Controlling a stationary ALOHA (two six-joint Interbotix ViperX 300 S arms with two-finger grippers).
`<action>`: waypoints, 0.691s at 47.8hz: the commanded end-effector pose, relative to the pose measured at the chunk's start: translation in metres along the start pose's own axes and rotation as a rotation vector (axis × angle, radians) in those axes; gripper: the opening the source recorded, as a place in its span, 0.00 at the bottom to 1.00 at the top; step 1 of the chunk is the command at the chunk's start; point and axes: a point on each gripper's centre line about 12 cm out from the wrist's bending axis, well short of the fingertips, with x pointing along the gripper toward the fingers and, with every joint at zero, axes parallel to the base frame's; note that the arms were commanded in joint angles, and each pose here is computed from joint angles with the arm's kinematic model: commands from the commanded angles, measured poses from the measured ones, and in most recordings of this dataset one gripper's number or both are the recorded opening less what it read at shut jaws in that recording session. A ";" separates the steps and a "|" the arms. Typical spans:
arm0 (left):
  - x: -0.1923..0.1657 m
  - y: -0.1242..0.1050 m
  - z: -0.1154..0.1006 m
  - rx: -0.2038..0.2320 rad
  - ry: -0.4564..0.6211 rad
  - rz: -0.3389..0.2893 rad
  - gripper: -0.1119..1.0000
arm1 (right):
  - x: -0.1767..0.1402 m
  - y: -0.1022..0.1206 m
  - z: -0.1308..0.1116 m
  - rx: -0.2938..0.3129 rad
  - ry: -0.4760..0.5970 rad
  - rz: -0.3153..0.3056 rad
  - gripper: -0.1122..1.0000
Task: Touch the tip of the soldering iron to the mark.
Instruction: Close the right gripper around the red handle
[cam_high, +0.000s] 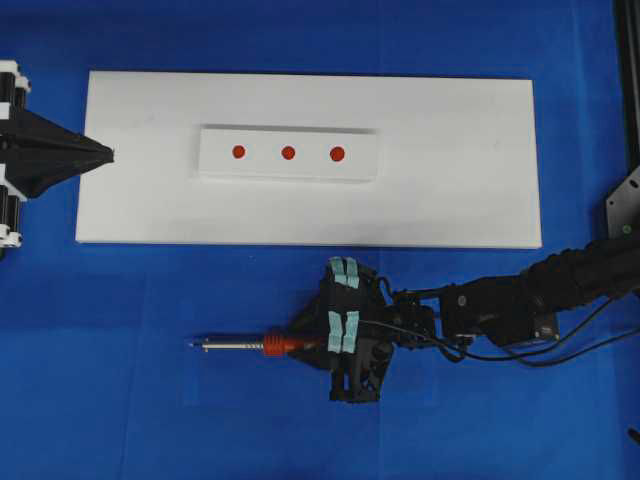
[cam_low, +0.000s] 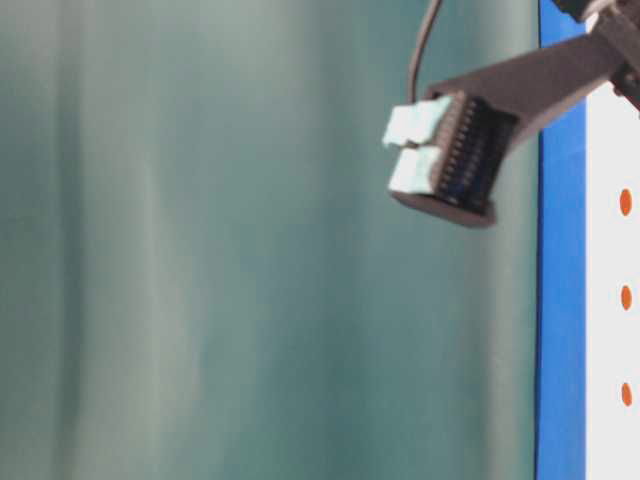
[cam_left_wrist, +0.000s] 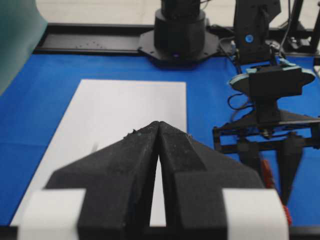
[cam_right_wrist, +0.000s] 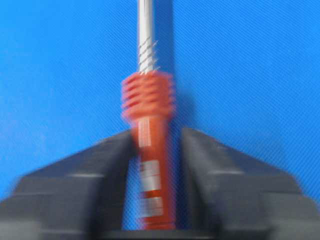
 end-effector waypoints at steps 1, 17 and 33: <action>0.002 0.001 0.004 0.000 -0.015 0.003 0.10 | -0.002 0.005 0.010 0.003 -0.029 0.014 0.19; 0.001 0.001 0.004 0.000 -0.014 0.003 0.10 | -0.003 0.004 0.013 0.001 -0.031 0.012 0.16; 0.001 0.001 0.003 -0.011 -0.012 0.003 0.10 | -0.046 0.016 0.060 -0.027 -0.046 0.045 0.16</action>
